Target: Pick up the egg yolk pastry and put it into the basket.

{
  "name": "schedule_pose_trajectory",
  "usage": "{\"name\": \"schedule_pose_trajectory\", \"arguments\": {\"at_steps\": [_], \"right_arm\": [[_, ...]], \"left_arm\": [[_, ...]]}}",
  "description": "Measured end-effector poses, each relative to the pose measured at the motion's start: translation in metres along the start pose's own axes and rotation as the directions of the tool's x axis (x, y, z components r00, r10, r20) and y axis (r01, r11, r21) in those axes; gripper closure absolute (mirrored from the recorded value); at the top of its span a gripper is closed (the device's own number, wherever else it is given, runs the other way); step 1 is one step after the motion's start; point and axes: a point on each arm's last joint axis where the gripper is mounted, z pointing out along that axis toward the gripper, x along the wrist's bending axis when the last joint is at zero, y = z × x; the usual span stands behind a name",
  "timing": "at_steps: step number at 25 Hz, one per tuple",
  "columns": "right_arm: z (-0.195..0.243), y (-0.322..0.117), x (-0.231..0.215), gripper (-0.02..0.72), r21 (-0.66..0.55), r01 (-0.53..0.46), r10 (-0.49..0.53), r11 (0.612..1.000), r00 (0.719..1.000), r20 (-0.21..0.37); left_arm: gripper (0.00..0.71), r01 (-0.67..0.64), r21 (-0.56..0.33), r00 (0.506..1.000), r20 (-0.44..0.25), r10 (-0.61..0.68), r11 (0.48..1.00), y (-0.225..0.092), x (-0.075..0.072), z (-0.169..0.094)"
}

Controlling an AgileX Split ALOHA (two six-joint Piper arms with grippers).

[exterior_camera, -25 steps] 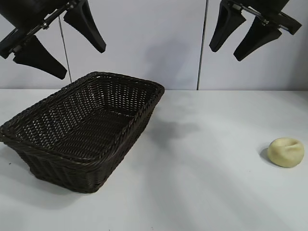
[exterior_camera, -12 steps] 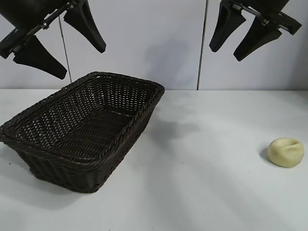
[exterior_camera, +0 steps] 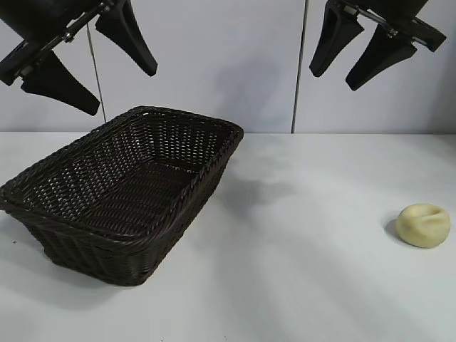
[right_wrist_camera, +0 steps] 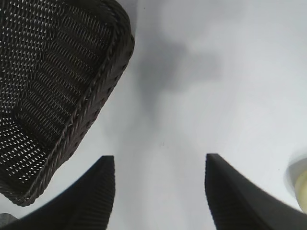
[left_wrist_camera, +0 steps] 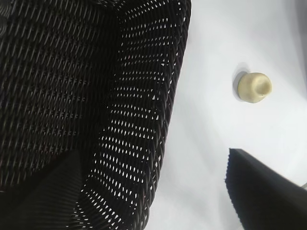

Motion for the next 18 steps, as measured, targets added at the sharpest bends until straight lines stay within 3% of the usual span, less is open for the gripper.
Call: {"name": "schedule_pose_trajectory", "arguments": {"at_steps": [12, 18], "right_arm": [[0.0, 0.0001, 0.0, 0.293, -0.001, 0.0, 0.0, 1.0, 1.0, -0.001], [0.0, 0.0001, 0.0, 0.293, -0.001, 0.0, 0.0, 1.0, 1.0, -0.001]], "left_arm": [[0.114, 0.005, -0.045, 1.0, -0.006, -0.005, 0.999, 0.0041, 0.0005, -0.0001], [0.114, 0.097, -0.029, 0.995, 0.008, -0.097, 0.995, 0.0004, -0.0041, -0.0075]]}}
